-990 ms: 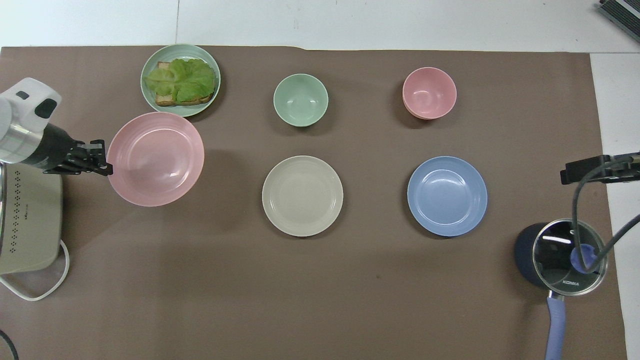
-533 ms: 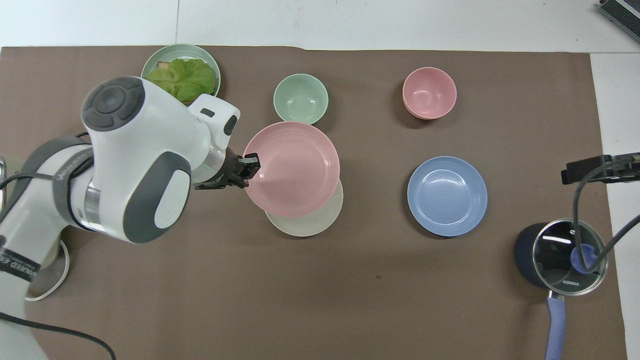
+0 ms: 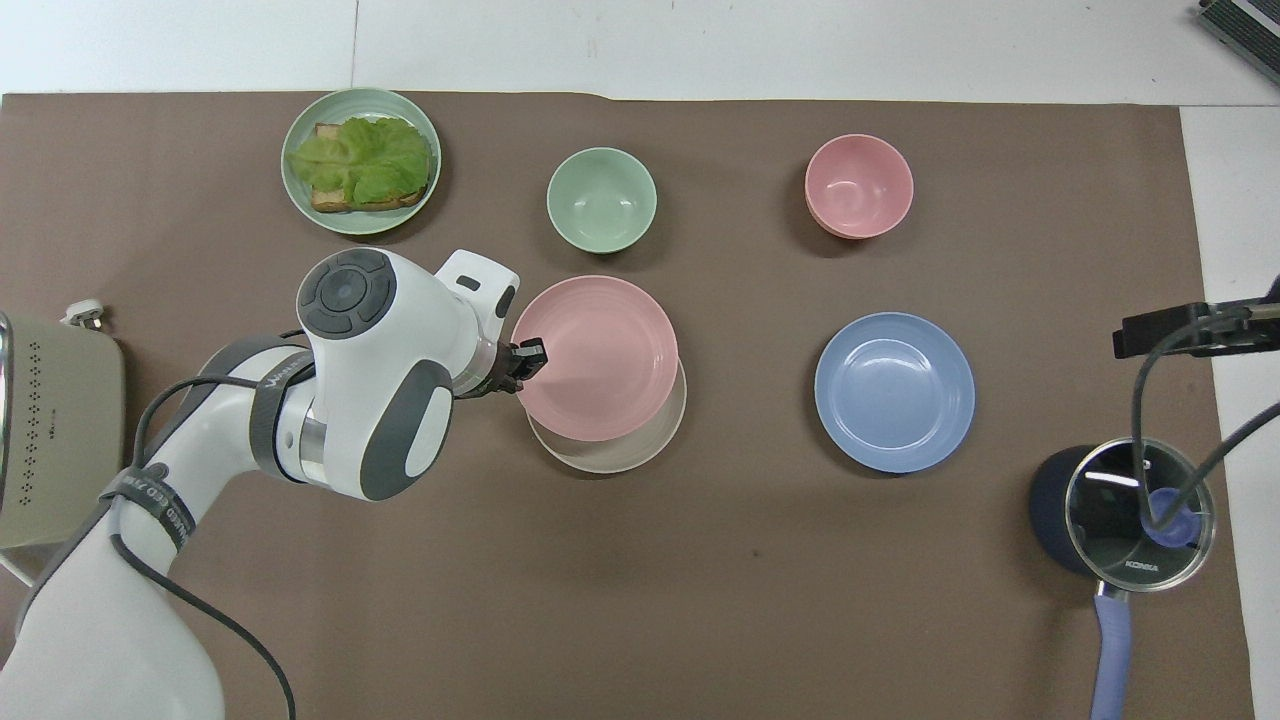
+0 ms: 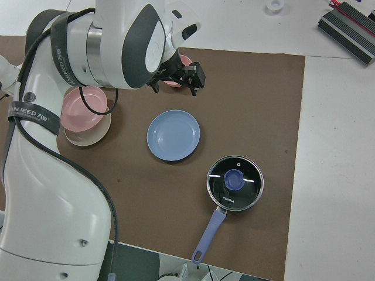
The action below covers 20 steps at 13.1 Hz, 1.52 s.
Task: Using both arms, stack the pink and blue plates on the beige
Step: 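Carry the pink plate onto the beige plate with the left gripper, then release the pink plate with the left gripper while the right gripper reaches the blue plate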
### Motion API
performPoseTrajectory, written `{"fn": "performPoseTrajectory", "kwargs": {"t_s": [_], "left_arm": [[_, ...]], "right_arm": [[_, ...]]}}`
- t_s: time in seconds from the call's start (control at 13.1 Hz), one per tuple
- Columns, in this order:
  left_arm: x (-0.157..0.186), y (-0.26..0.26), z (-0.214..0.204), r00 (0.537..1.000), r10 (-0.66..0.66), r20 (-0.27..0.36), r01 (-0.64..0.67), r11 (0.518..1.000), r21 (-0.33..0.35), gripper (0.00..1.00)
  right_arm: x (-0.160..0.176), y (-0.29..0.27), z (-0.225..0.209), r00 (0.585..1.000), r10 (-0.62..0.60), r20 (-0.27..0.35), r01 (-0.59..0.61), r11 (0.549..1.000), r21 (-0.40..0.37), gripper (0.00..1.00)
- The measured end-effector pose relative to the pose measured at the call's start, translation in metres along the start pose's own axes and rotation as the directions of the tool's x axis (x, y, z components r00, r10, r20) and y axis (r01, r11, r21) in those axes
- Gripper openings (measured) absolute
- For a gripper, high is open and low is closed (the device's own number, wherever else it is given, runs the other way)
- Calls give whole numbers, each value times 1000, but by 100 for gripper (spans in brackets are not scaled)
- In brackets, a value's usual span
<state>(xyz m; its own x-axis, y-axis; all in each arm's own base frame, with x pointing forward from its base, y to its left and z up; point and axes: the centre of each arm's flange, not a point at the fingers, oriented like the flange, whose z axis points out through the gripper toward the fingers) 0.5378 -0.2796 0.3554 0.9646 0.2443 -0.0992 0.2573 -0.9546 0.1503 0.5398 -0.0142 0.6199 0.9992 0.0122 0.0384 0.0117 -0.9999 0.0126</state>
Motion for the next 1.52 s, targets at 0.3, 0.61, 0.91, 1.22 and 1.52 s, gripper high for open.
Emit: {"fn": "performPoseTrajectory", "kwargs": {"t_s": [0.3, 0.61, 0.91, 1.22, 1.52], "left_arm": [[-3, 3, 1, 1000, 15, 2, -15, 1000, 0, 11], [0, 1, -1, 1000, 27, -2, -27, 1000, -1, 62], [50, -43, -51, 998, 6, -65, -4, 999, 39, 100], [99, -127, -155, 991, 117, -58, -113, 991, 71, 100], [99, -176, -235, 972, 234, -15, -228, 960, 162, 100]], "right_arm": [[9, -5, 82, 999, -10, 45, 10, 1000, 0, 100], [14, -10, 163, 997, 1, 75, -3, 999, 33, 100], [12, -8, 227, 995, -63, 75, 61, 998, 34, 100], [16, -6, 285, 990, -106, 95, 104, 994, 32, 100], [17, -4, 322, 985, -133, 110, 130, 991, 32, 95]]}}
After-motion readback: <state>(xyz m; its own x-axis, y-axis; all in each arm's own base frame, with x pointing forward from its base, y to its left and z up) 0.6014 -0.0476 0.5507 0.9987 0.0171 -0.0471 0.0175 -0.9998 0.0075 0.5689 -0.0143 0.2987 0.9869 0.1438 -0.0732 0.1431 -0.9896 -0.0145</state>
